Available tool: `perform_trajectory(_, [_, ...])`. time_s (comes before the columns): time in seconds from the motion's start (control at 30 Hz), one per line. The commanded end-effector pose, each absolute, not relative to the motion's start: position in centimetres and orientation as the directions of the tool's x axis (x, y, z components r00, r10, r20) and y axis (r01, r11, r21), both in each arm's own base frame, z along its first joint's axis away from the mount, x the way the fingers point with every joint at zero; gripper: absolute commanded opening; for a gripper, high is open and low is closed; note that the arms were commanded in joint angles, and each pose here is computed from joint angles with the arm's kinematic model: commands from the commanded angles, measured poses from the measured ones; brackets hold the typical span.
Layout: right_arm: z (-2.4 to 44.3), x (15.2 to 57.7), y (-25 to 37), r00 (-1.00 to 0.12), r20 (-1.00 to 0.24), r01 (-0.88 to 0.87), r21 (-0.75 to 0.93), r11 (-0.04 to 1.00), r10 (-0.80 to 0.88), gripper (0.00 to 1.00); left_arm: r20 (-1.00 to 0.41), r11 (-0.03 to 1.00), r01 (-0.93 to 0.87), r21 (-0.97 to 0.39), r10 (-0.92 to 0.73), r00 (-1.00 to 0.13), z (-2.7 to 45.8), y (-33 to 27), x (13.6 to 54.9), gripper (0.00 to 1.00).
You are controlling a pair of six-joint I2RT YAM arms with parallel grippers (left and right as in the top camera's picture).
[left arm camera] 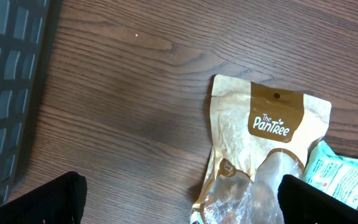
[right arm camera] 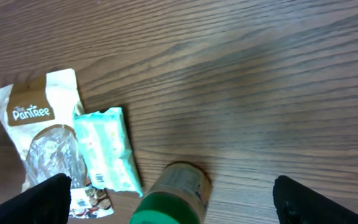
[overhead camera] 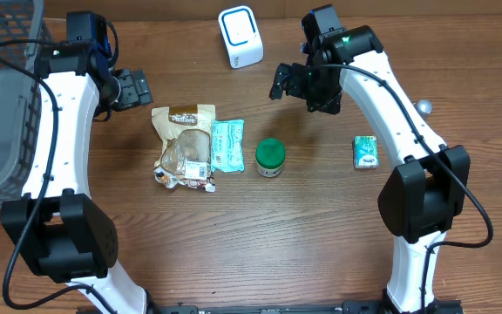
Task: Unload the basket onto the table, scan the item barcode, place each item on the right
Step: 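Move the right gripper left over the green-capped jar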
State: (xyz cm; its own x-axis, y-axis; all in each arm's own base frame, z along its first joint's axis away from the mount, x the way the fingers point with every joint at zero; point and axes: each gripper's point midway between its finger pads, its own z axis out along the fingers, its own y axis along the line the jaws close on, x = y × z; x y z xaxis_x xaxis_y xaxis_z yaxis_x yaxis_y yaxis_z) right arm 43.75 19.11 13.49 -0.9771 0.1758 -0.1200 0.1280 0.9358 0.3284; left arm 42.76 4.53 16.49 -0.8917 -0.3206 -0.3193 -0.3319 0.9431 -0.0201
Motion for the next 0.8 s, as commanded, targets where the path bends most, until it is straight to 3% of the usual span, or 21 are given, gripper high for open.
perform_trajectory(0.0, [15.3,43.7,20.2,-0.976,-0.147,0.096,0.372,0.923,0.160,1.00,-0.337,0.950,-0.311,-0.022,-0.300,-0.892,17.2,4.4,43.1,0.99])
perform_trajectory(0.07, [15.3,43.2,21.1,-0.979,-0.143,0.084,0.369,0.926,0.145,1.00,-0.337,0.950,-0.311,-0.022,-0.300,-0.892,17.2,4.4,43.1,1.00])
perform_trajectory(0.27, [13.8,40.6,19.7,-0.946,-0.170,0.262,0.094,0.960,0.275,1.00,-0.337,0.950,-0.311,-0.022,-0.300,-0.892,17.2,4.4,43.1,0.99])
perform_trajectory(0.77, [9.6,34.9,23.8,-0.974,-0.119,0.196,-0.028,0.980,0.191,1.00,-0.337,0.950,-0.311,-0.022,-0.300,-0.892,17.2,4.4,43.1,1.00])
